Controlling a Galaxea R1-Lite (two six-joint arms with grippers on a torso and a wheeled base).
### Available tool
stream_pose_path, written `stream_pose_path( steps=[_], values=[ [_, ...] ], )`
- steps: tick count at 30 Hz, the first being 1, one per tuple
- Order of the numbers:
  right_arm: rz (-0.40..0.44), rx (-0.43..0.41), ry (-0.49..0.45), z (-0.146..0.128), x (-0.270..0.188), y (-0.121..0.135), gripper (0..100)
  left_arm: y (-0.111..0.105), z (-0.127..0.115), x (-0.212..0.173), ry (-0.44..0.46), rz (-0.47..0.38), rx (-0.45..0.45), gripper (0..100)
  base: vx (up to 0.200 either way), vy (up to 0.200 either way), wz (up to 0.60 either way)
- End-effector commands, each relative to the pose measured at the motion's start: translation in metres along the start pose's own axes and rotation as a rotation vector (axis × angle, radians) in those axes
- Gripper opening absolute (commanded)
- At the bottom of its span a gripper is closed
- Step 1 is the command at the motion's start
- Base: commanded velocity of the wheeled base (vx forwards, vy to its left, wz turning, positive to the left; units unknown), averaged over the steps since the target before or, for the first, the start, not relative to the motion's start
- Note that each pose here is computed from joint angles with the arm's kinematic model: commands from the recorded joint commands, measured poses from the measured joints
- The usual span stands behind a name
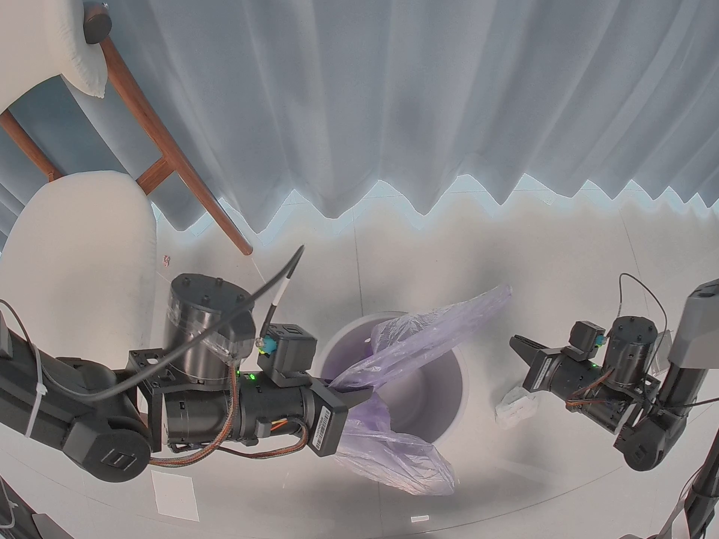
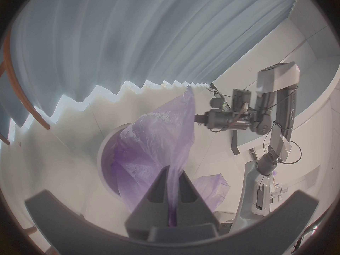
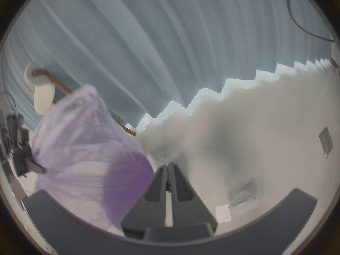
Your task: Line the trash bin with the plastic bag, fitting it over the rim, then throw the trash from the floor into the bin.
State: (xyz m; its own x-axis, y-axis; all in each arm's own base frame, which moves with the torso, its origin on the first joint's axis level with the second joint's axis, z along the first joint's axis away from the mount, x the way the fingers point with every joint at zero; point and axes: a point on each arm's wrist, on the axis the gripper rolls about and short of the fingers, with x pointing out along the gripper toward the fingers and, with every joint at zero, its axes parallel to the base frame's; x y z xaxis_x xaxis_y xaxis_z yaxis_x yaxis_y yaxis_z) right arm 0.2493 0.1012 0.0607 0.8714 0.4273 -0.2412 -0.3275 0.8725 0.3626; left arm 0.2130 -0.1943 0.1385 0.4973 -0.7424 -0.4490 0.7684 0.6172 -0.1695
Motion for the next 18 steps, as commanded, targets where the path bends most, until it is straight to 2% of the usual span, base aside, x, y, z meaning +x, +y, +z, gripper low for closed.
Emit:
stream_pose_path(
  steps=[1, 3, 4, 6, 10, 18],
  values=[
    [-0.02, -0.075, 0.029, -0.024, 0.044, -0.021, 0, 0.001, -0.001, 0.0, -0.008, -0.001, 0.027, 0, 0.0, 0.0, 0.0],
    [0.038, -0.097, -0.016, -0.017, 0.063, -0.018, 0, 0.001, -0.003, 0.0, -0.005, -0.001, 0.031, 0, 0.0, 0.0, 0.0],
    [0.041, -0.099, -0.02, -0.016, 0.064, -0.018, 0, 0.0, -0.003, 0.0, -0.005, -0.002, 0.032, 0, 0.0, 0.0, 0.0],
    [0.104, -0.134, -0.091, -0.005, 0.085, -0.008, 0, -0.001, -0.005, -0.001, 0.001, -0.003, 0.032, 0, 0.0, 0.0, 0.0],
    [0.197, -0.148, -0.14, 0.0, 0.1, 0.015, 0, 0.0, -0.009, -0.002, 0.001, 0.0, 0.032, 0, 0.0, 0.0, 0.0],
    [0.332, -0.168, -0.088, -0.021, 0.099, 0.059, 0, 0.003, -0.007, -0.002, -0.014, 0.009, 0.031, 0, 0.0, 0.0, 0.0]
  ],
)
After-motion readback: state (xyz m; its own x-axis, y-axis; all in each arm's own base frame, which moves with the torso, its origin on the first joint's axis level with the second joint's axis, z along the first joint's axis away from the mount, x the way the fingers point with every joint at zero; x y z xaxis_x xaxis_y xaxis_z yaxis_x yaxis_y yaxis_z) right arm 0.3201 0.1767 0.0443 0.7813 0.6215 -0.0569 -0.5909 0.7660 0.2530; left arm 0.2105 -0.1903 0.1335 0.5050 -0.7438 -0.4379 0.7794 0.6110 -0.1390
